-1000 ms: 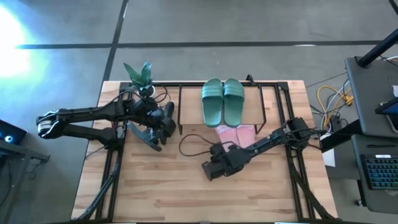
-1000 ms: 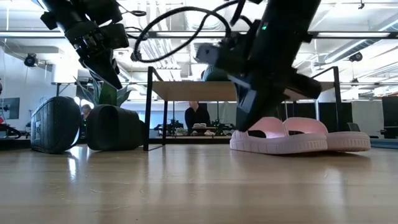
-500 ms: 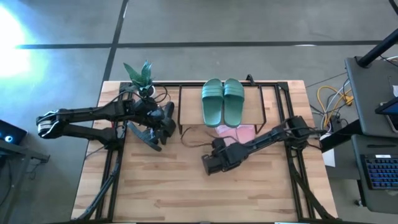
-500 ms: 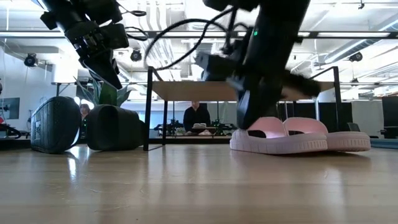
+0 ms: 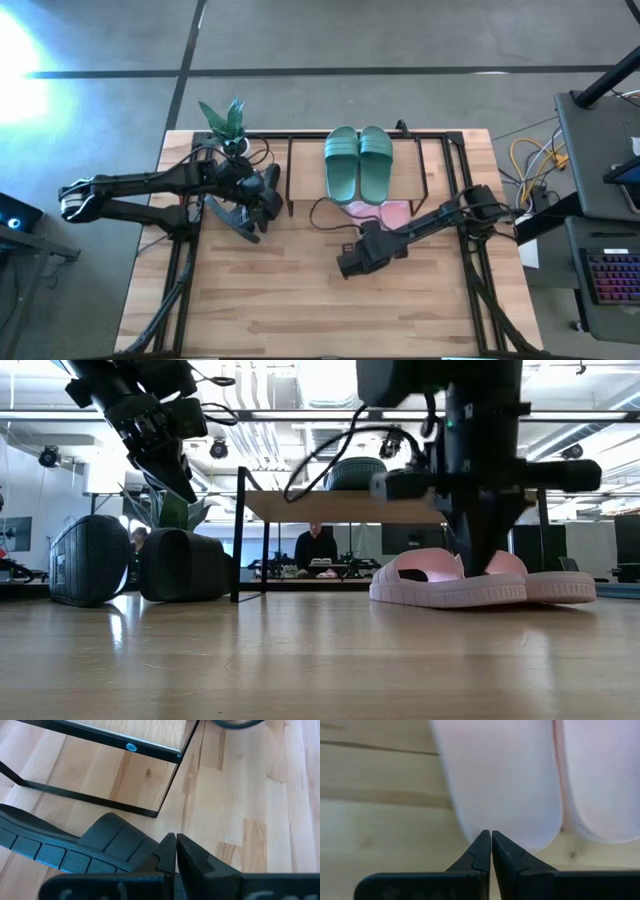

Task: Pick and place slides into the shelf
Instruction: Put the left pink slipper under the shelf, then move the left black slipper to the middle of the table

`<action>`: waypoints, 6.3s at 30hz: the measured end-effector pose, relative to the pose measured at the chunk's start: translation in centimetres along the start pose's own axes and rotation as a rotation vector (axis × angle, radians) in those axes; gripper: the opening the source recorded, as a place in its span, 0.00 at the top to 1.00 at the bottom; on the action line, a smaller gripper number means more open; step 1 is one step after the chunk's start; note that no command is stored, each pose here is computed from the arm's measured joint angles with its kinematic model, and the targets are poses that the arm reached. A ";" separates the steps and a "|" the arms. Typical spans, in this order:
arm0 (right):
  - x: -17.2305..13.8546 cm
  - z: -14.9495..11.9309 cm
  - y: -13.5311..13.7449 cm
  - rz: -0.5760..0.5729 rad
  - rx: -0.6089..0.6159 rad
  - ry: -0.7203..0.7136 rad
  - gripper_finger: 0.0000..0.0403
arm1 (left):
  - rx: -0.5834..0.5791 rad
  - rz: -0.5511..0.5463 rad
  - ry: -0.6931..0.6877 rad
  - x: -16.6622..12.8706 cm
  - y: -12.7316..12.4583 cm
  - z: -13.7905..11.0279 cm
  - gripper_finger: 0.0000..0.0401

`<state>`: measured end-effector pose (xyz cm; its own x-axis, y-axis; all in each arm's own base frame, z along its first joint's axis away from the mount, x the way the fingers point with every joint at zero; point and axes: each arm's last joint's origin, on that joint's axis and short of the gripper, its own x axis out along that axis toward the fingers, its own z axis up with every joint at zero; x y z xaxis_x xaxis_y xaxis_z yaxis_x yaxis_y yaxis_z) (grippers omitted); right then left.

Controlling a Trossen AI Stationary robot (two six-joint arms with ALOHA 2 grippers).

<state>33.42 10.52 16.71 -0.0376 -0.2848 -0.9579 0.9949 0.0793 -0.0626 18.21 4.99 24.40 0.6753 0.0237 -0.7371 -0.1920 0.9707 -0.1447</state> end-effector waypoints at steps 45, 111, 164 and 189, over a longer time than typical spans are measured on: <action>2.0 -0.1 1.0 0.109 0.181 -0.126 0.98 | -0.004 0.000 0.044 -0.2 0.0 -0.5 1.00; -3.9 1.6 6.5 0.476 -0.290 -0.270 0.98 | -0.234 0.474 0.184 -5.4 0.4 -4.6 1.00; -4.3 -0.9 5.7 0.494 -0.177 -0.177 0.97 | -0.141 -0.369 0.376 -2.3 -3.0 -7.1 1.00; -4.9 -3.2 4.8 0.486 -0.317 -0.129 0.46 | -0.694 -0.296 0.428 1.8 -2.6 -10.3 0.65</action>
<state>38.08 15.36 20.17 0.4465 -0.2569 -0.8571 0.8182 0.5050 0.2749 12.57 0.00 16.69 0.4669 -0.4342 -0.7704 -0.5359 0.5540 -0.6371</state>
